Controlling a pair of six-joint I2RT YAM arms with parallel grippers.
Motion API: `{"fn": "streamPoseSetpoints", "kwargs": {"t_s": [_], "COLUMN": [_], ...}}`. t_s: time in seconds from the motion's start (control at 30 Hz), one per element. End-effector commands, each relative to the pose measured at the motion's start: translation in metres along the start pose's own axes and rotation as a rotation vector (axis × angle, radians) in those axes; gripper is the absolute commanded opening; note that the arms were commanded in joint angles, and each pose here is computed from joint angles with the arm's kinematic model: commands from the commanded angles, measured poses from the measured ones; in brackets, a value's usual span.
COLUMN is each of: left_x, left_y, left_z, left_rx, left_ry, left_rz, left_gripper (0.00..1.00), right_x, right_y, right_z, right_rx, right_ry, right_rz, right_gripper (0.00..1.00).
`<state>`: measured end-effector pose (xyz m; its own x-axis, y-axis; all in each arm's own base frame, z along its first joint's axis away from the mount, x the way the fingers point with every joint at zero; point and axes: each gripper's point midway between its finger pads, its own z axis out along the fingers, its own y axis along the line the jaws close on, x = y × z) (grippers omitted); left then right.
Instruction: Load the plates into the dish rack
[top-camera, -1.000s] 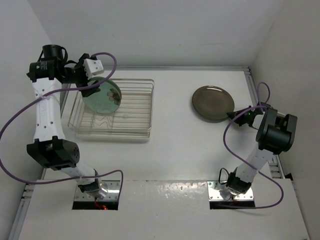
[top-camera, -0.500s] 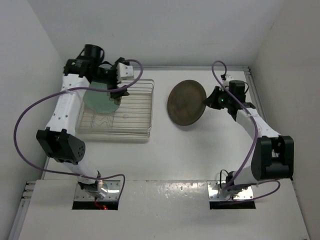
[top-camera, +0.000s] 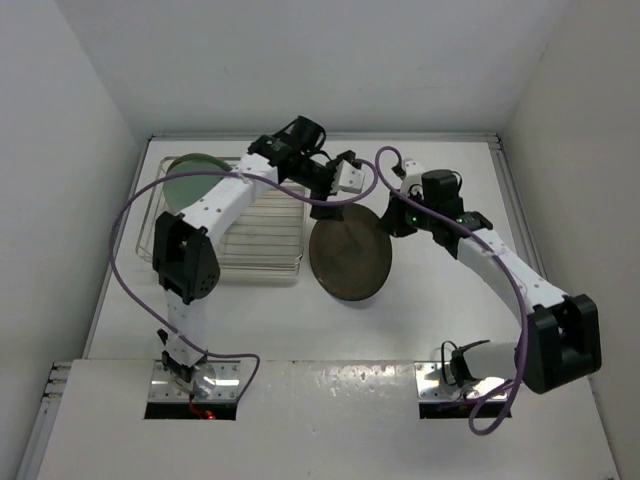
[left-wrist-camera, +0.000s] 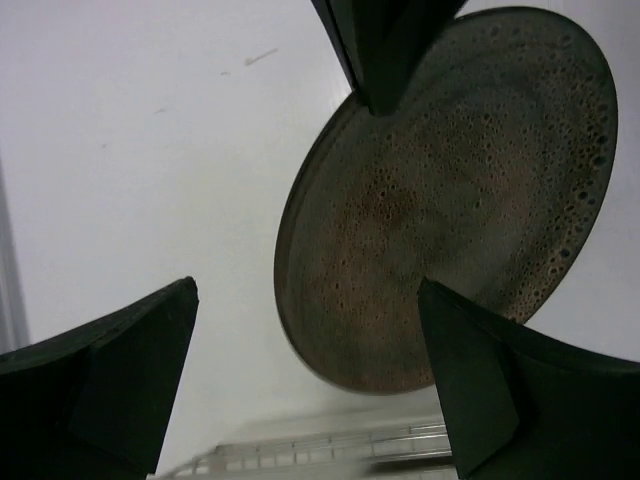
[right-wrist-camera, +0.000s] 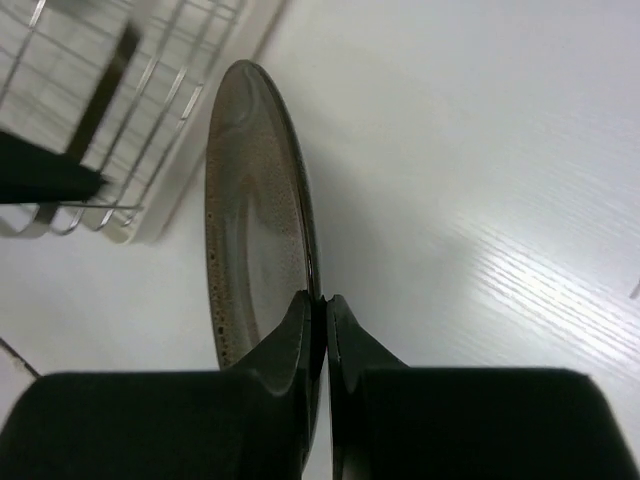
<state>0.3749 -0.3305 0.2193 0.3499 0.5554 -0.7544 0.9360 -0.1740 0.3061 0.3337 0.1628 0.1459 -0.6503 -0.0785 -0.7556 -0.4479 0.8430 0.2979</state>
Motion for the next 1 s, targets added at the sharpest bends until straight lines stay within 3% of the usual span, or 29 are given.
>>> {"fn": "streamPoseSetpoints", "kwargs": {"t_s": [0.0,0.17,0.3,0.4,0.43,0.53,0.73,0.77,0.8,0.83,0.87,0.97], "left_x": [-0.019,-0.021,-0.013,-0.007,-0.006,-0.005,-0.029,-0.031,-0.04,-0.046,-0.05,-0.073], "left_y": [0.009,0.01,-0.017,-0.044,-0.046,-0.046,-0.03,-0.028,-0.021,-0.018,-0.017,-0.006], "left_z": [0.018,0.044,0.044,0.051,0.05,0.051,0.03,0.029,0.022,0.016,0.013,-0.007], "left_rx": [0.026,0.096,0.188,0.274,0.28,0.285,0.228,0.223,0.197,0.181,0.177,0.119], "left_ry": [-0.123,-0.198,-0.193,-0.162,-0.16,-0.156,-0.174,-0.176,-0.178,-0.173,-0.174,-0.181], "left_rz": [0.013,-0.036,-0.048,-0.021,-0.021,-0.039,-0.018,-0.021,0.008,-0.002,-0.009,0.02], "left_gripper": [0.96,0.96,0.8,0.6,0.41,0.01,0.0,0.0,0.0,0.0,0.0,0.0], "right_x": [-0.057,-0.05,-0.052,-0.061,-0.061,-0.064,-0.073,-0.073,-0.076,-0.075,-0.078,-0.087], "right_y": [0.024,0.036,0.038,0.036,0.037,0.039,0.04,0.038,0.039,0.037,0.035,0.029], "right_z": [-0.019,-0.022,-0.027,-0.029,-0.029,-0.03,-0.041,-0.042,-0.048,-0.05,-0.055,-0.073], "right_rx": [-0.049,-0.076,-0.069,-0.059,-0.062,-0.073,-0.074,-0.068,-0.07,-0.065,-0.056,-0.018], "right_ry": [-0.213,-0.212,-0.237,-0.279,-0.285,-0.301,-0.359,-0.364,-0.381,-0.374,-0.387,-0.436], "right_rz": [-0.119,-0.166,-0.173,-0.183,-0.183,-0.19,-0.181,-0.176,-0.182,-0.18,-0.18,-0.201], "right_gripper": [0.0,0.0,0.0,0.0,0.0,0.0,0.0,0.06,0.21,0.66,0.82,1.0]}}
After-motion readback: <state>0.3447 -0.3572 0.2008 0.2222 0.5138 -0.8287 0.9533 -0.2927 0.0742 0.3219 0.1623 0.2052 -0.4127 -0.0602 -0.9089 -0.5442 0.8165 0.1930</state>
